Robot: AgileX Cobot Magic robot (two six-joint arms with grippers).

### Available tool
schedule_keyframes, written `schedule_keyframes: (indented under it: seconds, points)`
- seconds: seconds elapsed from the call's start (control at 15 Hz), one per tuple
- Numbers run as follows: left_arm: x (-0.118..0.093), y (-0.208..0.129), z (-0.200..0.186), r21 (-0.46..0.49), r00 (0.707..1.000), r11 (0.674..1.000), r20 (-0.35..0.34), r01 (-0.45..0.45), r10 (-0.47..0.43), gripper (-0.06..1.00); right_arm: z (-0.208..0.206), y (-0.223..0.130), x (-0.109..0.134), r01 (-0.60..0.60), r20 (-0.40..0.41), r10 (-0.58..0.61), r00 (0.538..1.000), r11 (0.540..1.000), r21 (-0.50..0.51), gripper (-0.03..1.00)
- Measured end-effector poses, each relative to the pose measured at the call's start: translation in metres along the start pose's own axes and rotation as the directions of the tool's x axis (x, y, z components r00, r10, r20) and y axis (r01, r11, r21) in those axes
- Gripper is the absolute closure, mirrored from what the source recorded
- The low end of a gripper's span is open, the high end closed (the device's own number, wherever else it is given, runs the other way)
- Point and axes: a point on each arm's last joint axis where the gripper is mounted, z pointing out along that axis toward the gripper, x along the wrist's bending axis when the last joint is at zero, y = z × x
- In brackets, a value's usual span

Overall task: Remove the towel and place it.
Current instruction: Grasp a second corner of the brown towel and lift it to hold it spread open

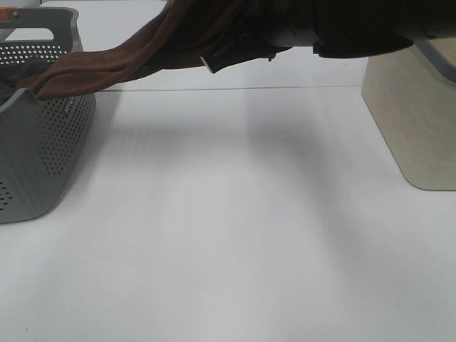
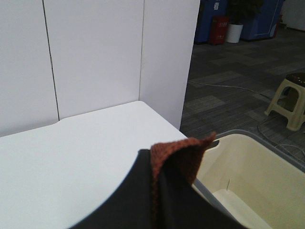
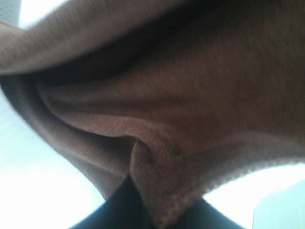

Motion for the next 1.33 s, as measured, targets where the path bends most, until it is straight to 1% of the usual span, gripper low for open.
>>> schedule_keyframes:
  seconds: [0.07, 0.13, 0.2, 0.27, 0.33, 0.4, 0.53, 0.67, 0.73, 0.8, 0.87, 0.93, 1.0, 1.07, 1.13, 1.2, 1.27, 1.33]
  points:
    - [0.002, 0.001, 0.000, -0.010, 1.000, 1.000, 0.006, 0.020, -0.020, 0.94, 0.003, -0.003, -0.003, -0.033, 0.009, 0.033, 0.999, 0.999, 0.012, 0.97]
    - [0.006, 0.002, 0.001, -0.009, 0.999, 0.999, 0.009, 0.045, -0.045, 0.94, 0.007, -0.005, -0.007, -0.079, -0.007, 0.079, 0.997, 0.997, 0.012, 0.97]
    - [0.009, 0.002, 0.001, -0.008, 0.998, 0.998, 0.010, 0.066, -0.066, 0.94, 0.012, -0.005, -0.011, -0.115, -0.060, 0.115, 0.992, 0.993, 0.001, 0.97]
    - [0.013, 0.002, 0.002, -0.007, 0.997, 0.997, 0.008, 0.082, -0.082, 0.94, 0.018, -0.004, -0.015, -0.148, -0.143, 0.144, 0.979, 0.989, -0.017, 0.97]
    - [0.016, 0.003, 0.002, -0.006, 0.996, 0.996, 0.005, 0.090, -0.090, 0.94, 0.022, -0.002, -0.015, -0.179, -0.256, 0.163, 0.953, 0.983, -0.040, 0.97]
    - [0.018, 0.003, 0.002, -0.006, 0.996, 0.996, -0.001, 0.091, -0.091, 0.94, 0.025, -0.001, -0.016, -0.208, -0.362, 0.173, 0.916, 0.976, -0.060, 0.97]
    - [0.025, 0.007, -0.001, -0.007, 0.995, 0.996, -0.016, 0.094, -0.094, 0.94, 0.027, 0.000, -0.008, -0.267, -0.544, 0.188, 0.818, 0.961, -0.069, 0.97]
    - [0.035, 0.019, -0.012, -0.019, 0.995, 0.996, -0.040, 0.087, -0.087, 0.94, 0.022, -0.001, 0.001, -0.271, -0.635, 0.182, 0.751, 0.962, -0.044, 0.97]
    - [0.039, 0.025, -0.018, -0.022, 0.996, 0.997, -0.051, 0.076, -0.077, 0.94, 0.019, -0.002, 0.006, -0.252, -0.674, 0.174, 0.718, 0.968, -0.018, 0.97]
    - [0.043, 0.028, -0.024, -0.002, 0.995, 0.998, -0.071, 0.067, -0.067, 0.94, 0.017, -0.005, 0.009, -0.225, -0.703, 0.179, 0.688, 0.974, 0.028, 0.97]
    - [0.047, 0.029, -0.029, 0.026, 0.995, 0.998, -0.089, 0.055, -0.053, 0.94, 0.015, -0.007, 0.010, -0.224, -0.706, 0.232, 0.669, 0.969, 0.107, 0.97]
    - [0.050, 0.025, -0.029, 0.075, 0.994, 0.996, -0.107, 0.039, -0.031, 0.94, 0.015, -0.008, 0.009, -0.233, -0.687, 0.303, 0.661, 0.952, 0.196, 0.97]
    - [0.051, 0.022, -0.030, 0.119, 0.993, 0.993, -0.118, 0.016, -0.002, 0.94, 0.015, -0.010, 0.007, -0.210, -0.660, 0.326, 0.677, 0.945, 0.251, 0.97]
    - [0.052, 0.018, -0.030, 0.161, 0.992, 0.987, -0.127, -0.002, 0.023, 0.94, 0.015, -0.011, 0.003, -0.223, -0.604, 0.393, 0.693, 0.914, 0.338, 0.97]
    - [0.053, 0.015, -0.031, 0.197, 0.989, 0.980, -0.138, -0.014, 0.042, 0.94, 0.017, -0.013, -0.006, -0.213, -0.536, 0.415, 0.735, 0.892, 0.399, 0.97]
    - [0.056, 0.012, -0.032, 0.239, 0.984, 0.970, -0.163, -0.034, 0.075, 0.94, 0.020, -0.016, -0.028, -0.252, -0.390, 0.456, 0.800, 0.845, 0.472, 0.97]
    - [0.059, 0.009, -0.034, 0.272, 0.977, 0.961, -0.187, -0.049, 0.102, 0.94, 0.020, -0.015, -0.047, -0.268, -0.312, 0.445, 0.840, 0.838, 0.475, 0.97]
    - [0.062, 0.006, -0.035, 0.312, 0.969, 0.948, -0.211, -0.058, 0.129, 0.94, 0.018, -0.012, -0.068, -0.288, -0.247, 0.430, 0.868, 0.843, 0.455, 0.97]
